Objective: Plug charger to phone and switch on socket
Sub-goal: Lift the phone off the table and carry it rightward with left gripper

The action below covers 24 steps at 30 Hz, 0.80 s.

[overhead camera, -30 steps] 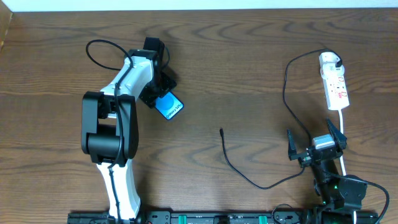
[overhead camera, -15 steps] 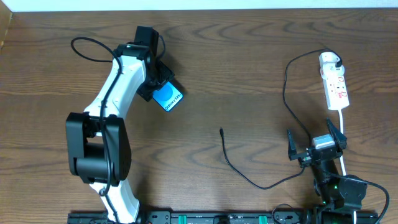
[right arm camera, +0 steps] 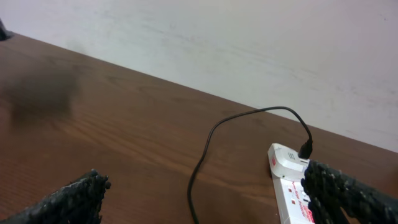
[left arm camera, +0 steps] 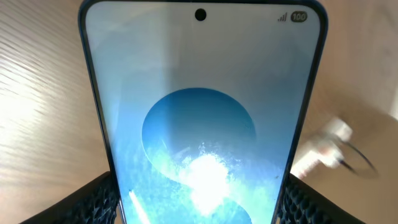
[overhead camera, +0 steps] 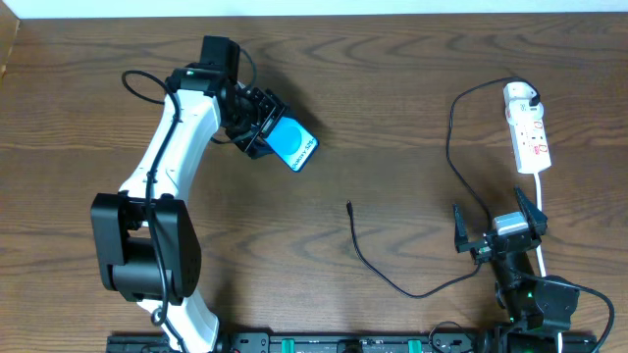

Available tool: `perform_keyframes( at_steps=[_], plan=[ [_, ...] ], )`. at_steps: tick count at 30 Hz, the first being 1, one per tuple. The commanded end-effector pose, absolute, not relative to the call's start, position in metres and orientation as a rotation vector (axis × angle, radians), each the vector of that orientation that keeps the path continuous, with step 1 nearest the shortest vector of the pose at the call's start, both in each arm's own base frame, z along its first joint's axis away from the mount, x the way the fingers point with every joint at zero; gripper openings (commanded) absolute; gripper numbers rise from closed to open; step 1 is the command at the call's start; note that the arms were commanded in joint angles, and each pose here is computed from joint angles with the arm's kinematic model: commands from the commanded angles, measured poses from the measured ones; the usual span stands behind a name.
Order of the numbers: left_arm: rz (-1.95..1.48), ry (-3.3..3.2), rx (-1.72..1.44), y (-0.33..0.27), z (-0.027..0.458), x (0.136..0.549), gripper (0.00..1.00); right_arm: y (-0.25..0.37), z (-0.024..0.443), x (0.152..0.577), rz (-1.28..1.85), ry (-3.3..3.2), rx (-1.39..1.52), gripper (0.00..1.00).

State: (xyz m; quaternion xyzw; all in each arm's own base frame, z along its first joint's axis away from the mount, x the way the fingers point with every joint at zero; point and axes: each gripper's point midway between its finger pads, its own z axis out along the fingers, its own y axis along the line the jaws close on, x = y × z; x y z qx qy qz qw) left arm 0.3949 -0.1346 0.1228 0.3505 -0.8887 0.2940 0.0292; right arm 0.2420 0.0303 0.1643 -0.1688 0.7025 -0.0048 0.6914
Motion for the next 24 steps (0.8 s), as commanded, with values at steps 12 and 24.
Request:
perform_keyframes(
  at_steps=[12,24],
  plan=[
    [1.653,-2.074,0.815,-0.167,0.234,0.378,0.07,0.031,0.163,0.242,-0.016,1.57,-0.389,0.99],
    [1.683,-1.78,0.855,-0.165,0.264,0.373,0.07,0.031,0.163,0.242,-0.016,1.57,-0.389,0.99]
  ],
)
